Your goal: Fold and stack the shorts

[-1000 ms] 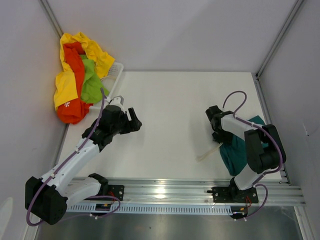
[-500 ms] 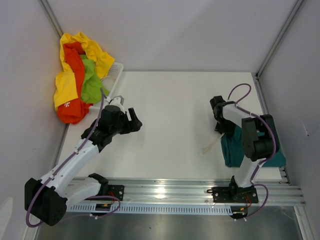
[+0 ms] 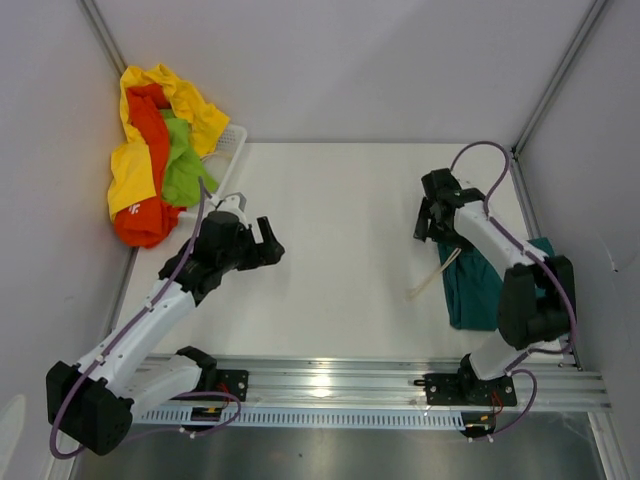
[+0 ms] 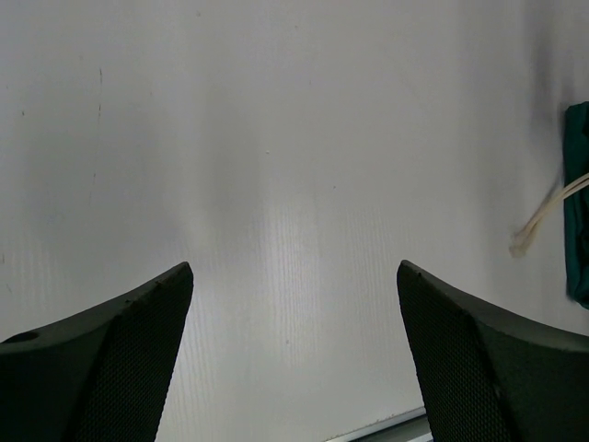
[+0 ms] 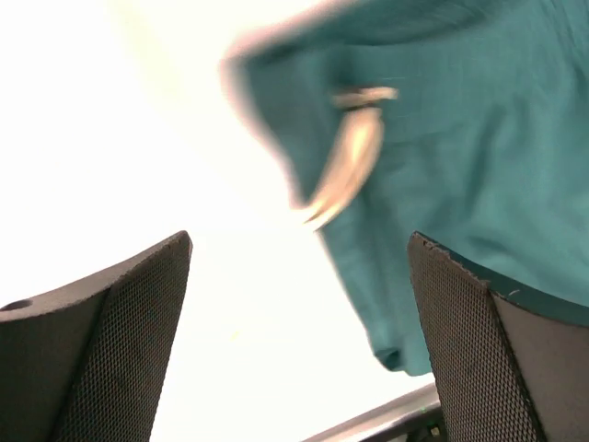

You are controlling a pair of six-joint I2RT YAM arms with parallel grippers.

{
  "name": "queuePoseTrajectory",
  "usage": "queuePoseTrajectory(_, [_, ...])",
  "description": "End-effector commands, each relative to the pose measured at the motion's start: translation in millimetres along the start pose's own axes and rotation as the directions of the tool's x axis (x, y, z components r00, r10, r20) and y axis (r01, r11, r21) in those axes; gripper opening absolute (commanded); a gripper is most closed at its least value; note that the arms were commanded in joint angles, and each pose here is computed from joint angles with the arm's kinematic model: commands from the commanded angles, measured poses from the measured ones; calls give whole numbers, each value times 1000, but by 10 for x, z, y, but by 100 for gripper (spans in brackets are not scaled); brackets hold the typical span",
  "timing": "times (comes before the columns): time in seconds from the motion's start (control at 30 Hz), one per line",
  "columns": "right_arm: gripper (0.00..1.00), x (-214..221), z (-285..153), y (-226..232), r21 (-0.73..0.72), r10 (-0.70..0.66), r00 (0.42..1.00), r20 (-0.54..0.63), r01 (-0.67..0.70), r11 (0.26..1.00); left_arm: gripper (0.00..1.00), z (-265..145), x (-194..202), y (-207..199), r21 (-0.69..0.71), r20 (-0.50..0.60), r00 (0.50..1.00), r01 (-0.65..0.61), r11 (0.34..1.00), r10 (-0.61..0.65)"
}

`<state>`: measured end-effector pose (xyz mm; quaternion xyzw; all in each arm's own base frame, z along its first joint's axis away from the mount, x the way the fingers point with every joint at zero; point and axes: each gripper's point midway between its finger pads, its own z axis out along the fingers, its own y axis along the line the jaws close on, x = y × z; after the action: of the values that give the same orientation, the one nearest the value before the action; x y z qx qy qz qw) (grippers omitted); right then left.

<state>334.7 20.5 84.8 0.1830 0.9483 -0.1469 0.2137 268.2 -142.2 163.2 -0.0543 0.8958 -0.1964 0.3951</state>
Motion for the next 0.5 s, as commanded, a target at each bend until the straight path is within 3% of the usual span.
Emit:
queuePoseTrajectory(0.0, [100, -300, -909, 427, -306, -48, 981, 188, 106, 946, 95, -179, -281, -81, 13, 78, 997, 0, 1000, -1])
queuePoseTrajectory(0.07, [99, -341, -1504, 710, -510, -26, 946, 324, 198, 837, 99, -194, -326, -41, -4, 92, 996, 13, 1000, -13])
queuePoseTrajectory(0.1, [99, -242, -1559, 748, -549, -34, 935, 354, 237, 801, 99, -221, -421, -12, -12, 114, 993, 27, 1000, -25])
queuePoseTrajectory(0.2, [99, -365, -2122, 703, -682, 169, 837, 520, 288, 672, 99, -291, -688, 73, -32, 165, 985, 65, 997, -59])
queuePoseTrajectory(0.23, [100, -271, -2052, 761, -708, 195, 820, 537, 313, 633, 99, -256, -733, 119, -44, 162, 984, 77, 996, -69])
queuePoseTrajectory(0.3, [100, -227, -2108, 694, -723, 245, 789, 563, 327, 609, 99, -371, -1124, 182, -53, 233, 967, 119, 992, -103])
queuePoseTrajectory(0.37, [100, -143, -1964, 719, -720, 234, 795, 559, 325, 613, 99, -301, -1277, 343, -104, 232, 963, 161, 981, -134])
queuePoseTrajectory(0.4, [99, -121, -1923, 736, -718, 226, 800, 555, 325, 616, 99, -456, -1640, 371, -102, 313, 937, 194, 976, -153])
queuePoseTrajectory(0.47, [99, -51, -1770, 799, -713, 196, 820, 538, 318, 625, 99, -413, -1815, 588, -170, 334, 925, 249, 954, -182])
